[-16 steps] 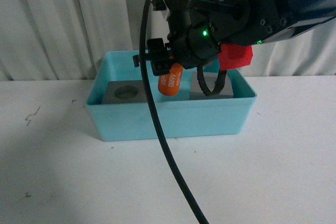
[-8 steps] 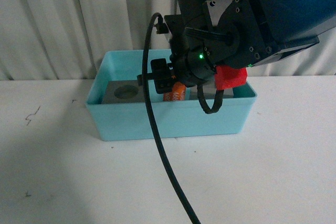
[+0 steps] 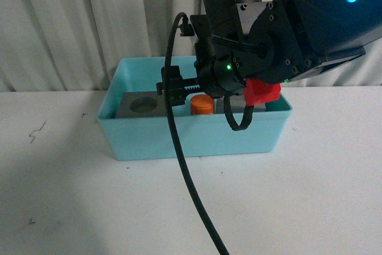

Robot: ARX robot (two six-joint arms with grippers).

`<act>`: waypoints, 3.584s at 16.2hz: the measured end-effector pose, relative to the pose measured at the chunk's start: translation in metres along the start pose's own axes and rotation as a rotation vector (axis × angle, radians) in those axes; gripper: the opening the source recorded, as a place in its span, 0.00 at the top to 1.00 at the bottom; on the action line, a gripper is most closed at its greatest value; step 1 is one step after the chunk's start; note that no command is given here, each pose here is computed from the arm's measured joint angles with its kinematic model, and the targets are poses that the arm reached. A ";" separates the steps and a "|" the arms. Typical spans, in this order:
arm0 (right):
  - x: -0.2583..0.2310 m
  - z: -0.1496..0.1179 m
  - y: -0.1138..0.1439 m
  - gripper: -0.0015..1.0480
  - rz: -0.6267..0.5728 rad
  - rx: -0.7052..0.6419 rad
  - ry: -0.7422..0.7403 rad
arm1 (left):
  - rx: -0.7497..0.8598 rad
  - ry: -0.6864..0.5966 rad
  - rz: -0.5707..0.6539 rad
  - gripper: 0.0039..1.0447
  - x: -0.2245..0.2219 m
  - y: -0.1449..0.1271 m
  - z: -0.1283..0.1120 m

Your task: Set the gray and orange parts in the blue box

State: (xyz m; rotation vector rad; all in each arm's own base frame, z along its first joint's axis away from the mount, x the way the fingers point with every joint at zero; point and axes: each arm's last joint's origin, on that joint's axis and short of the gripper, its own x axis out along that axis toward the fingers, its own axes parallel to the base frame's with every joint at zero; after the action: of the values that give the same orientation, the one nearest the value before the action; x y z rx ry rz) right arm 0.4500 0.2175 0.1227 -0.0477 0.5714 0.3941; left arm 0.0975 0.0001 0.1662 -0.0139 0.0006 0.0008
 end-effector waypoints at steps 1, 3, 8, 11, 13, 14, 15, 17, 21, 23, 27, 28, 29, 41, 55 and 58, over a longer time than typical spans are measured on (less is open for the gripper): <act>-0.008 0.002 -0.001 0.05 -0.004 0.011 -0.034 | 0.000 0.000 0.000 0.06 0.000 0.000 0.000; -0.054 0.028 -0.010 0.07 -0.036 0.021 -0.164 | 0.000 0.000 0.000 0.06 0.000 0.000 0.000; -0.251 0.015 -0.069 0.06 -0.292 0.060 -0.311 | 0.000 0.000 0.000 0.06 0.000 0.000 0.000; -0.320 -0.078 -0.058 0.06 -0.363 0.134 -0.101 | 0.000 0.000 0.000 0.06 0.000 0.000 0.000; -0.347 -0.123 -0.038 0.07 -0.351 0.174 -0.020 | 0.000 0.000 0.000 0.06 0.000 0.000 0.000; -0.343 -0.127 -0.043 0.16 -0.367 0.182 -0.256 | 0.000 0.000 -0.005 0.06 0.000 0.000 0.000; -0.346 -0.139 -0.047 0.28 -0.374 0.136 -0.426 | 0.000 0.002 0.002 0.06 0.000 0.000 0.000; -0.355 -0.140 -0.054 0.52 -0.393 0.084 -0.583 | 0.000 0.000 0.000 0.06 0.000 0.000 0.000; -0.358 -0.155 -0.062 0.99 -0.395 0.057 -0.567 | 0.000 0.001 0.000 0.06 0.000 0.000 0.000; -0.364 -0.160 -0.071 0.98 -0.400 0.054 -0.578 | 0.000 0.000 0.000 0.06 0.000 0.000 0.000; -0.364 -0.163 -0.072 0.98 -0.405 0.056 -0.577 | 0.000 0.000 0.000 0.06 0.000 0.000 0.000; -0.363 -0.164 -0.072 0.98 -0.402 0.054 -0.584 | 0.000 0.000 0.000 0.06 0.000 0.000 0.000; -0.362 -0.166 -0.071 0.98 -0.395 0.049 -0.595 | 0.000 0.000 0.000 0.06 0.000 0.000 0.000; -0.371 -0.179 -0.066 0.98 -0.393 0.053 -0.575 | 0.000 0.000 0.000 0.06 0.000 0.000 0.000; -0.371 -0.179 -0.066 0.15 -0.393 0.052 -0.576 | 0.000 0.000 0.000 0.06 0.000 0.000 0.000; -0.371 -0.179 -0.066 0.06 -0.393 0.052 -0.576 | 0.000 0.000 0.000 0.06 0.000 0.000 0.000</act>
State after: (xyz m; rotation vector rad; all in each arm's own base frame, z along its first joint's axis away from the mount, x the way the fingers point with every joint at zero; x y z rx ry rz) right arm 0.0972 0.0000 0.1667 0.0055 -0.0032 -0.0004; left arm 0.0975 0.0001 0.1661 -0.0139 0.0009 0.0012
